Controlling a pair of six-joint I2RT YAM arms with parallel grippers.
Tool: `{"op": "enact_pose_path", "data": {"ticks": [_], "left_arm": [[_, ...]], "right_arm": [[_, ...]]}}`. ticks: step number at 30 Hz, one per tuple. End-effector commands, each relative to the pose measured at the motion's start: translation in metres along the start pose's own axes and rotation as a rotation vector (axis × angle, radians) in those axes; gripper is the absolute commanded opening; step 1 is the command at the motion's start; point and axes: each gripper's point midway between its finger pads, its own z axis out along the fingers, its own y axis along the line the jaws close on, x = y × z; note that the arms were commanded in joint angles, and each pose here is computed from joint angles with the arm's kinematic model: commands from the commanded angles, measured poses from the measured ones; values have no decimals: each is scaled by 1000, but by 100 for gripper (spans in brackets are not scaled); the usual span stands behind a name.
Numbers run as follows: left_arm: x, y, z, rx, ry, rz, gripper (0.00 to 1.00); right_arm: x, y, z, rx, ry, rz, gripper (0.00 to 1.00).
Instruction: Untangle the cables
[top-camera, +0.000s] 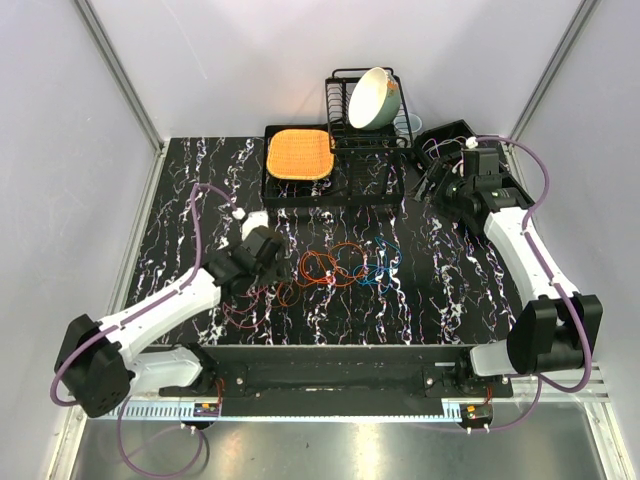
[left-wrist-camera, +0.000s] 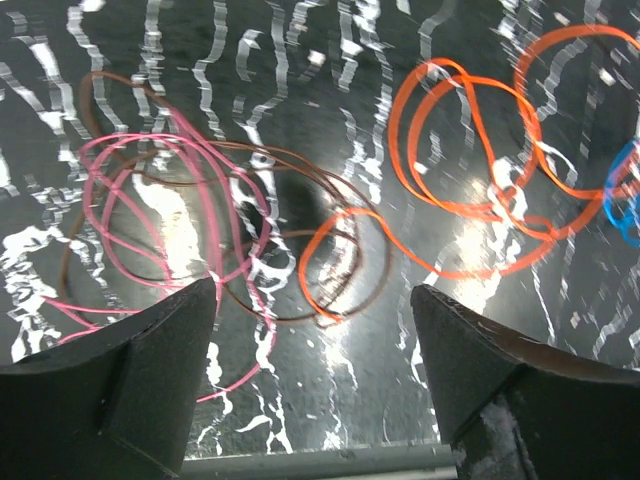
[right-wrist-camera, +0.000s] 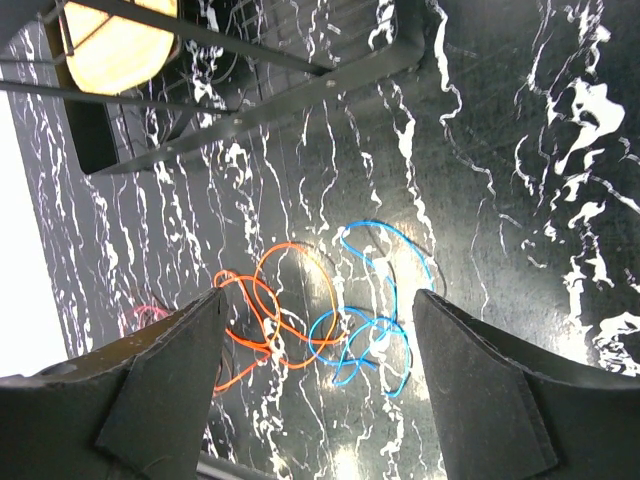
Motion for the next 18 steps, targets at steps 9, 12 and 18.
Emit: {"op": "enact_pose_path", "data": {"ticks": [9,12,18], "left_arm": [[7,67,28,-256,20,-129,93],[10,67,35,-249,36,-131,94],[14,75,45,-293,58,-132,90]], "right_arm": [[-5,16,-7,-76,-27,-51,81],[-4,16,-4,-81,-20,-48,81],[-3,15,-2,-79,-13,-50,81]]}}
